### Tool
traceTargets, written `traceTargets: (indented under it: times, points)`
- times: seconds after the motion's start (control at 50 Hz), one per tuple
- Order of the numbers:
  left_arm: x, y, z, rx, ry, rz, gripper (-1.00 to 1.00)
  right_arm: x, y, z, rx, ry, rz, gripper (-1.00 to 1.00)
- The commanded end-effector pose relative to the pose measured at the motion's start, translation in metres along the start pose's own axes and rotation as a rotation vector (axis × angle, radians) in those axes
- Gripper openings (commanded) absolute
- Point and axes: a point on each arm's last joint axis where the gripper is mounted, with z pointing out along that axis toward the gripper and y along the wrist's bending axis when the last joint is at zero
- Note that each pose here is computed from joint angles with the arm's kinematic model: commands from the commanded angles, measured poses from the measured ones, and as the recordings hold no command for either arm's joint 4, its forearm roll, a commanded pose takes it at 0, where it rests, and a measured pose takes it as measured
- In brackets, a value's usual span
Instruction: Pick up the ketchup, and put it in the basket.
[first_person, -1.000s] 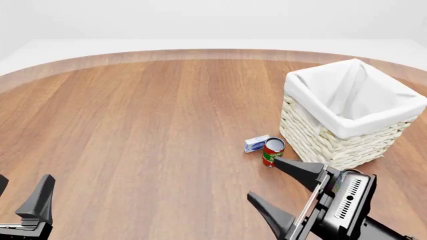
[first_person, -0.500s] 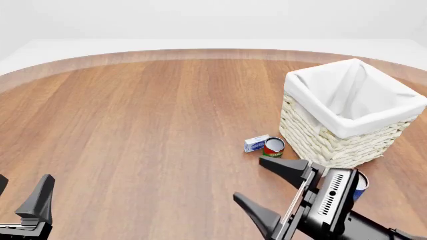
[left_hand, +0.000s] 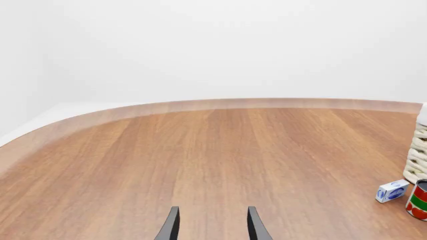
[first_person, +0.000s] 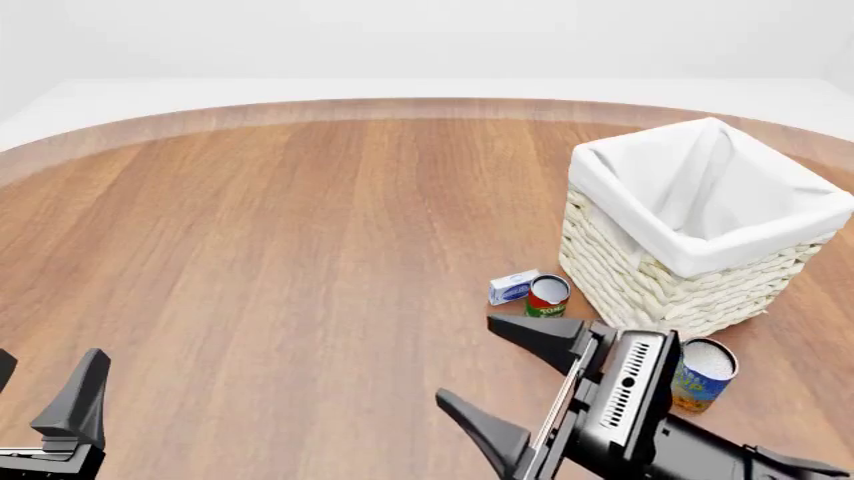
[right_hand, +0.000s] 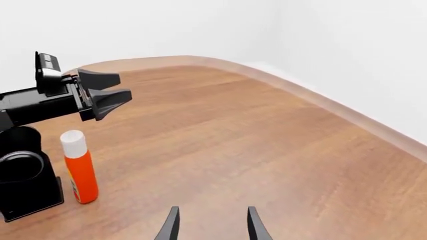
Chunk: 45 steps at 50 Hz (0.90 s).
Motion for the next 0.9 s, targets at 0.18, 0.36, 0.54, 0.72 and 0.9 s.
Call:
traceTargets:
  times: [0.18,0.36,0.54,0.72,0.9]
  points:
    - [0.000,0.000,0.000,0.000,0.000,0.000,1.00,-0.002,0.008,0.015,-0.043,0.006,0.001,1.00]
    - [0.000,0.000,0.000,0.000,0.000,0.000,1.00,-0.002,0.013,0.022,-0.065,0.017,0.008,1.00]
    - [0.000,0.000,0.000,0.000,0.000,0.000,1.00,-0.005,0.019,0.030,-0.090,0.023,0.008,1.00]
    - [0.000,0.000,0.000,0.000,0.000,0.000,1.00,-0.007,0.027,0.038,-0.123,0.031,0.009,1.00]
    - [0.000,0.000,0.000,0.000,0.000,0.000,1.00,-0.009,0.034,0.044,-0.151,0.039,0.012,1.00]
